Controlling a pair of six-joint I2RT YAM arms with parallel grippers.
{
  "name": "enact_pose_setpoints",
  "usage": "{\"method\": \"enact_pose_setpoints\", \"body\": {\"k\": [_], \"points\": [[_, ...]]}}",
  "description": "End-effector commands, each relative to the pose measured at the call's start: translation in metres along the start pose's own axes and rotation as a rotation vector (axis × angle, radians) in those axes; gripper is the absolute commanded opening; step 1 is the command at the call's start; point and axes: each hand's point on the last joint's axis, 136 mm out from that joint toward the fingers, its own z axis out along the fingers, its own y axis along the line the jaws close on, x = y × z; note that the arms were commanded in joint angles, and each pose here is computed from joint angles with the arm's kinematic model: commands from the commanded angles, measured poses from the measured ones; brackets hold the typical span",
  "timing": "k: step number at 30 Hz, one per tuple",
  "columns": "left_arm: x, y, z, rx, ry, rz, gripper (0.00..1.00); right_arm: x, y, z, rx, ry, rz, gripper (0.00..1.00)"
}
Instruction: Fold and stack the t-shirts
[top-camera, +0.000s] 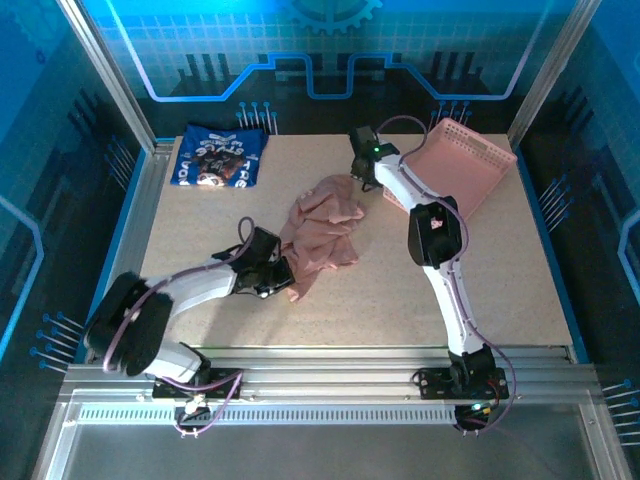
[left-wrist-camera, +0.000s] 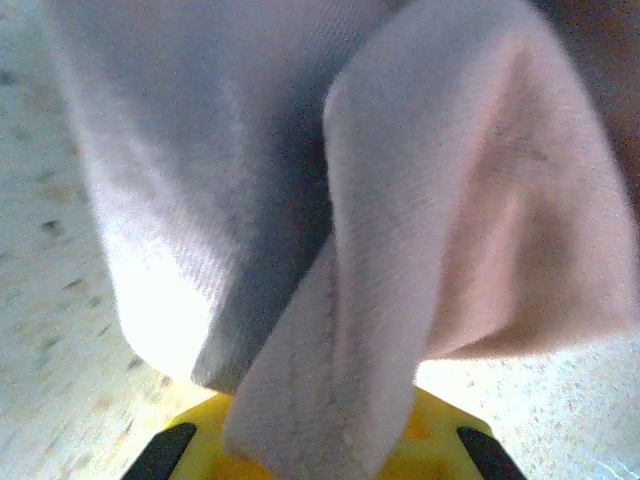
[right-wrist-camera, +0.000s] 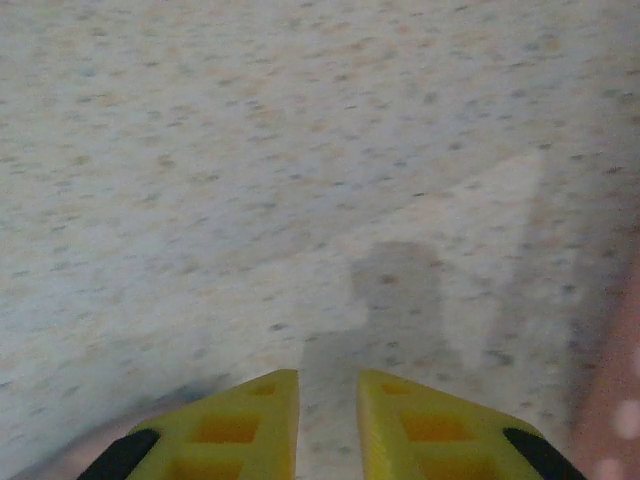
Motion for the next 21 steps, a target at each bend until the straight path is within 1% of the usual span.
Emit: {"method": "enact_pose_setpoints", "body": {"k": [1, 3, 6, 9, 13, 16, 18, 19, 21], "points": [[-0.025, -0.015, -0.049, 0.010, -0.127, 0.045, 0.00, 0.011, -0.053, -0.018, 0.249, 0.016, -0.031, 0.22], [-0.035, -0.020, -0.069, 0.039, -0.165, 0.047, 0.00, 0.023, -0.077, -0.020, 0.288, 0.043, -0.023, 0.22], [-0.048, -0.029, -0.096, 0.070, -0.213, 0.072, 0.00, 0.041, -0.123, -0.030, 0.353, 0.091, 0.054, 0.22], [-0.058, -0.040, -0.117, 0.088, -0.251, 0.118, 0.00, 0.045, -0.157, -0.055, 0.386, 0.070, 0.079, 0.21], [-0.065, -0.070, -0.133, 0.157, -0.237, 0.212, 0.00, 0.051, -0.206, -0.084, 0.422, 0.040, 0.096, 0.22], [-0.071, -0.092, -0.148, 0.186, -0.235, 0.297, 0.00, 0.049, -0.228, -0.092, 0.421, 0.044, 0.081, 0.23], [-0.075, -0.109, -0.163, 0.222, -0.241, 0.347, 0.00, 0.047, -0.233, -0.094, 0.403, 0.049, 0.066, 0.25], [-0.077, -0.119, -0.172, 0.246, -0.247, 0.371, 0.00, 0.045, -0.229, -0.095, 0.357, 0.051, 0.058, 0.26], [-0.077, -0.136, -0.184, 0.297, -0.248, 0.423, 0.00, 0.040, -0.208, -0.100, 0.220, 0.040, 0.035, 0.30]]}}
